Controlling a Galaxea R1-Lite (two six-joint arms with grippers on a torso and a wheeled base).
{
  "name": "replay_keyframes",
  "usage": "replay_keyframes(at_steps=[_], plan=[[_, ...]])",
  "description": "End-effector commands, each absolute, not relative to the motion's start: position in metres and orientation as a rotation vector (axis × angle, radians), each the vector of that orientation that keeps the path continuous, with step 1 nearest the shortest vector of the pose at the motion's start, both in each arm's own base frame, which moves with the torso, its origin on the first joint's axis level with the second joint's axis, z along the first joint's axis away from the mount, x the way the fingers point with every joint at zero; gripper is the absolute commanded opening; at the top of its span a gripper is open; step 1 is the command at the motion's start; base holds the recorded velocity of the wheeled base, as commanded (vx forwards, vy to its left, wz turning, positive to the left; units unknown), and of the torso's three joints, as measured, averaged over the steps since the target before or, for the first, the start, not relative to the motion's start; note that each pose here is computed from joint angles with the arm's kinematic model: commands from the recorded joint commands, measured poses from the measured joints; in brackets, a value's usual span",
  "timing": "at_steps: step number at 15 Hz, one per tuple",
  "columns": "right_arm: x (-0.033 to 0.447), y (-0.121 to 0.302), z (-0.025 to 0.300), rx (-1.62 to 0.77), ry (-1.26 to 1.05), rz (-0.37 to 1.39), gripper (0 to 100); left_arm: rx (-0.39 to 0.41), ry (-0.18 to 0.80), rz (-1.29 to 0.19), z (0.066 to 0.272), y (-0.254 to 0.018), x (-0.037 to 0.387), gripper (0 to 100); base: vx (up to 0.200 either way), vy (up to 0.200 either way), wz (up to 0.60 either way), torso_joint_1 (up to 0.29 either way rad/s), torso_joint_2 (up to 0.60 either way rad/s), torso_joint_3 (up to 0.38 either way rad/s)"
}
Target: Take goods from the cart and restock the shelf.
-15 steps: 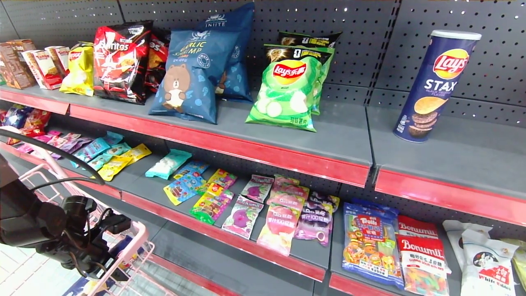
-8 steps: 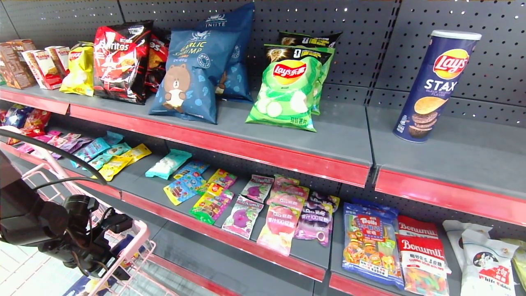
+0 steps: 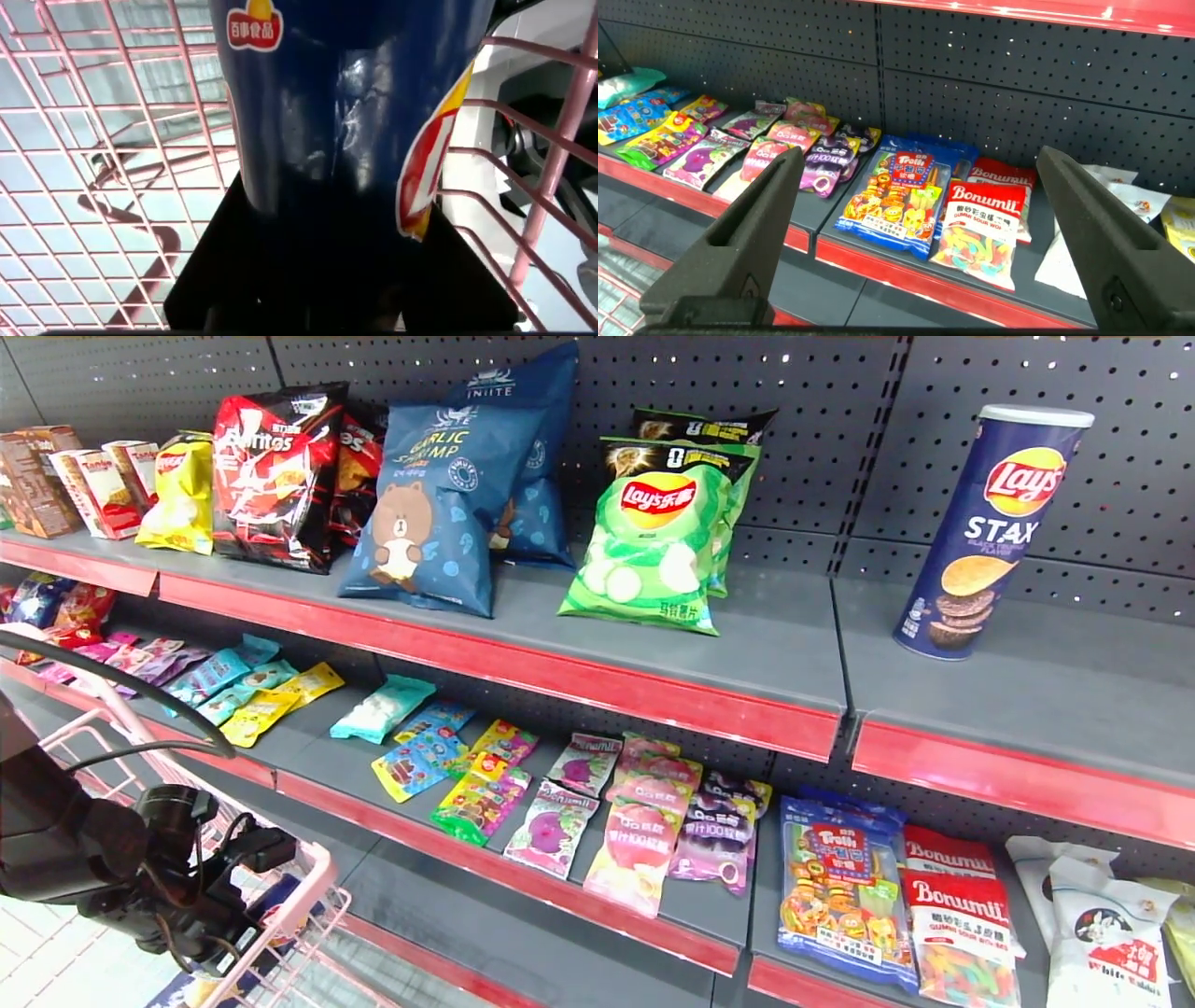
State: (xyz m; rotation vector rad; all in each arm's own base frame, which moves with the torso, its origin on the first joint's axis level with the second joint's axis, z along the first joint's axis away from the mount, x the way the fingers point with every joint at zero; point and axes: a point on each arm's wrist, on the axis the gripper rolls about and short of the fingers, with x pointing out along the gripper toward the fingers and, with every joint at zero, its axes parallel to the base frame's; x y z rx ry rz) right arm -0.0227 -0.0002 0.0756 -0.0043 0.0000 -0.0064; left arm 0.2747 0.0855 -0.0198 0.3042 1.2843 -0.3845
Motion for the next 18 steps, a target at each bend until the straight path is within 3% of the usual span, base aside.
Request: replay_keyframes(at_steps=[1,8,13,14,15,18], plan=[[-0.023,0.000,0.076,-0.005,0.000,-0.006,100,0.313,1.248,-0.359,-0.004,0.088,0.270,0,0.000,0.000,0.00,0.000,0.00,0.000],[-0.023,0.000,0.076,-0.005,0.000,-0.006,100,0.278,1.052,-0.197,0.061,0.115,0.225,0,0.000,0.000,0.00,0.000,0.00,0.000],[-0.023,0.000,0.076,-0.005,0.000,-0.006,100,0.350,0.737,-0.097,0.140,0.108,0.193,0,0.000,0.000,0.00,0.000,0.00,0.000],[-0.023,0.000,0.076,-0.005,0.000,-0.006,100,0.350,0.737,-0.097,0.140,0.108,0.193,0,0.000,0.000,0.00,0.000,0.00,0.000],[-0.023,0.000,0.076,-0.003,0.000,-0.006,100,0.332,0.577,-0.026,0.180,0.093,0.177,0,0.000,0.000,0.00,0.000,0.00,0.000],[-0.023,0.000,0.076,-0.005,0.000,-0.006,100,0.285,0.373,0.005,0.226,0.065,0.155,0,0.000,0.000,0.00,0.000,0.00,0.000]])
